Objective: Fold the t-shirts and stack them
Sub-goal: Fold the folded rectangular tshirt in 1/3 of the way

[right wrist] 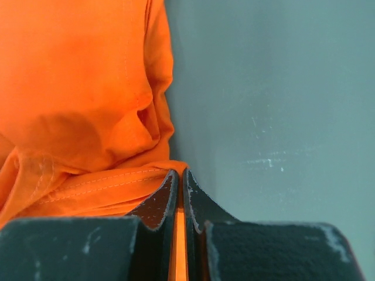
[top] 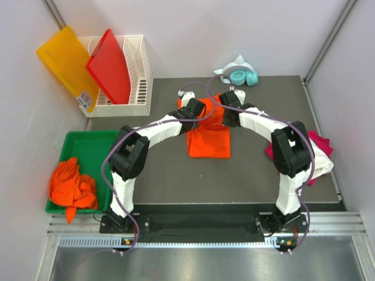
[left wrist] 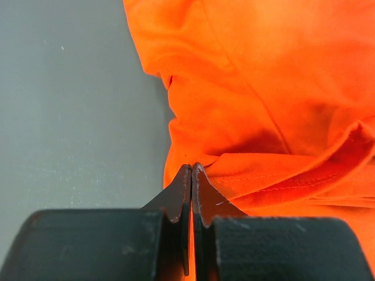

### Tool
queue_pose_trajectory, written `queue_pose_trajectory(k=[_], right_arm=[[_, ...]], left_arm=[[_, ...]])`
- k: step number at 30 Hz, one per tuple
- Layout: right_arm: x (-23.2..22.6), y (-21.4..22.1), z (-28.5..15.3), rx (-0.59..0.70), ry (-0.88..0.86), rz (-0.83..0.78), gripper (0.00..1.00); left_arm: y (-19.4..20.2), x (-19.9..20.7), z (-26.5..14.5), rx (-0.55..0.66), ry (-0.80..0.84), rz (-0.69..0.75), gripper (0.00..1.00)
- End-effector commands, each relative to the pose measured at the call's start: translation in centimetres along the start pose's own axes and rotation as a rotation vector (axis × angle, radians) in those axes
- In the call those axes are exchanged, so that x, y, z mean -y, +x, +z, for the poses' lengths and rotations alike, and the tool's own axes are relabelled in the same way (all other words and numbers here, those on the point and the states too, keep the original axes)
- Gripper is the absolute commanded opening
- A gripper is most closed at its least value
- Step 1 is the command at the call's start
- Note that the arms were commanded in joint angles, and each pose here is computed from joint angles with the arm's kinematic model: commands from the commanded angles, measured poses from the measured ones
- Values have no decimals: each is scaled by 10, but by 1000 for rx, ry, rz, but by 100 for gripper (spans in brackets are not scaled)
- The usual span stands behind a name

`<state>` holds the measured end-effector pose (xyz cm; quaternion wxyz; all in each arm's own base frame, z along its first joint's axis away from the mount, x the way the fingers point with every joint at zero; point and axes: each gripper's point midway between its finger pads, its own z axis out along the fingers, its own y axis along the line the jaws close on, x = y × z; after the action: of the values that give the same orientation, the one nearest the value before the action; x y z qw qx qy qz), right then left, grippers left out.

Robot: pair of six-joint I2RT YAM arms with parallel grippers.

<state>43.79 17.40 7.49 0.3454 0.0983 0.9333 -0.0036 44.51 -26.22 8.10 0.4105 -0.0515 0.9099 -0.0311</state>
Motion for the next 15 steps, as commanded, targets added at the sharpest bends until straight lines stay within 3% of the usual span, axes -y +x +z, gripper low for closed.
queue_pose_trajectory(k=[1,15], right_arm=[[1,-20,8,34,8,14,0],[-3,-26,31,19,27,6,0]], left_arm=[[-15,-7,5,21,-18,-14,0],[-11,-20,21,-3,-66,-28,0]])
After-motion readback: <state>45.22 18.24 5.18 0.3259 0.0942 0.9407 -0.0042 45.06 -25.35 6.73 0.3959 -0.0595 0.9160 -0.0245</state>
